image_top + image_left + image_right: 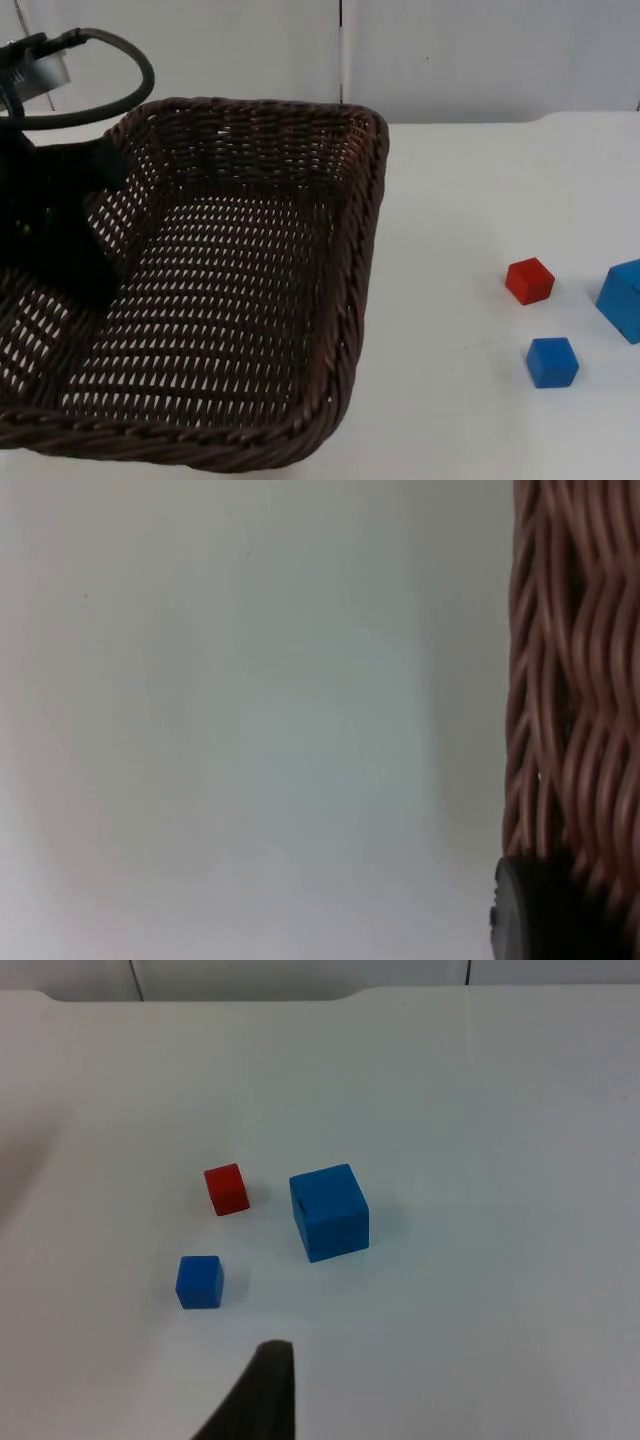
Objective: Pick up the basket with the left hand and place the largest block into the basket with the right hand.
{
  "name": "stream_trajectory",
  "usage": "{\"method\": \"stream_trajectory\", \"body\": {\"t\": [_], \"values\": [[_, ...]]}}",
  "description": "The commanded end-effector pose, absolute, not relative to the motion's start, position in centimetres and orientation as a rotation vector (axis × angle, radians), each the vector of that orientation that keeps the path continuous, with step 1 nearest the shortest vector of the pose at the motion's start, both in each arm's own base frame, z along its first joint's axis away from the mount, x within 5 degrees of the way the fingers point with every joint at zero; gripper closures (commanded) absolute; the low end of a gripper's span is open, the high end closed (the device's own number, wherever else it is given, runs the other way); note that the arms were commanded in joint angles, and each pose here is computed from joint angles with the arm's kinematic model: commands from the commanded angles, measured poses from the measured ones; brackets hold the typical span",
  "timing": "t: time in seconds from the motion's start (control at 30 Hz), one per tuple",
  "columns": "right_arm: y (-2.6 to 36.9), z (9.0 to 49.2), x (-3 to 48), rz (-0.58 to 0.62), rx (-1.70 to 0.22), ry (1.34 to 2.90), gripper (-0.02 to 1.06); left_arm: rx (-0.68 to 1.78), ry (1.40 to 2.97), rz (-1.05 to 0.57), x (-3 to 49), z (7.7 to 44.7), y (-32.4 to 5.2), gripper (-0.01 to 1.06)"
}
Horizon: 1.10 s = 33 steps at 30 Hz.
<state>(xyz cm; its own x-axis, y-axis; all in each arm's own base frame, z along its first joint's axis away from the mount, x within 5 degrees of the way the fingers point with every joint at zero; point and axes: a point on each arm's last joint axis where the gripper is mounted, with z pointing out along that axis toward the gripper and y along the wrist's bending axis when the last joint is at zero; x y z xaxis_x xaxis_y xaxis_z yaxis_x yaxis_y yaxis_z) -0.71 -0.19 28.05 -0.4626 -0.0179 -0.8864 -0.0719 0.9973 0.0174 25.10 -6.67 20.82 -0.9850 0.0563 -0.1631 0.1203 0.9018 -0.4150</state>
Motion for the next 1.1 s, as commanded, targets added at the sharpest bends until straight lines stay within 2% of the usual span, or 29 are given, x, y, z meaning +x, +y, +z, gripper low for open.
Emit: {"method": "stream_trajectory", "body": {"t": [0.0,0.63,0.73,0.87,1.07], "values": [[-0.2,28.0,-0.7,0.052,-0.056,2.048,0.00,0.129,2.888,-0.661,25.1,21.3,-6.8,1.05],[-0.2,28.2,-0.7,0.057,-0.053,2.035,0.00,0.127,2.889,-0.666,25.1,21.3,-6.9,1.05],[-0.2,28.9,-0.8,0.062,-0.049,1.994,0.00,0.128,2.888,-0.668,25.1,21.3,-6.9,1.05],[-0.1,30.0,0.4,0.061,-0.051,1.996,0.00,0.128,2.888,-0.668,25.1,21.3,-6.9,1.05],[0.3,31.6,4.6,0.058,-0.056,2.109,0.00,0.124,2.887,-0.673,25.1,21.3,-6.9,1.05]]}}
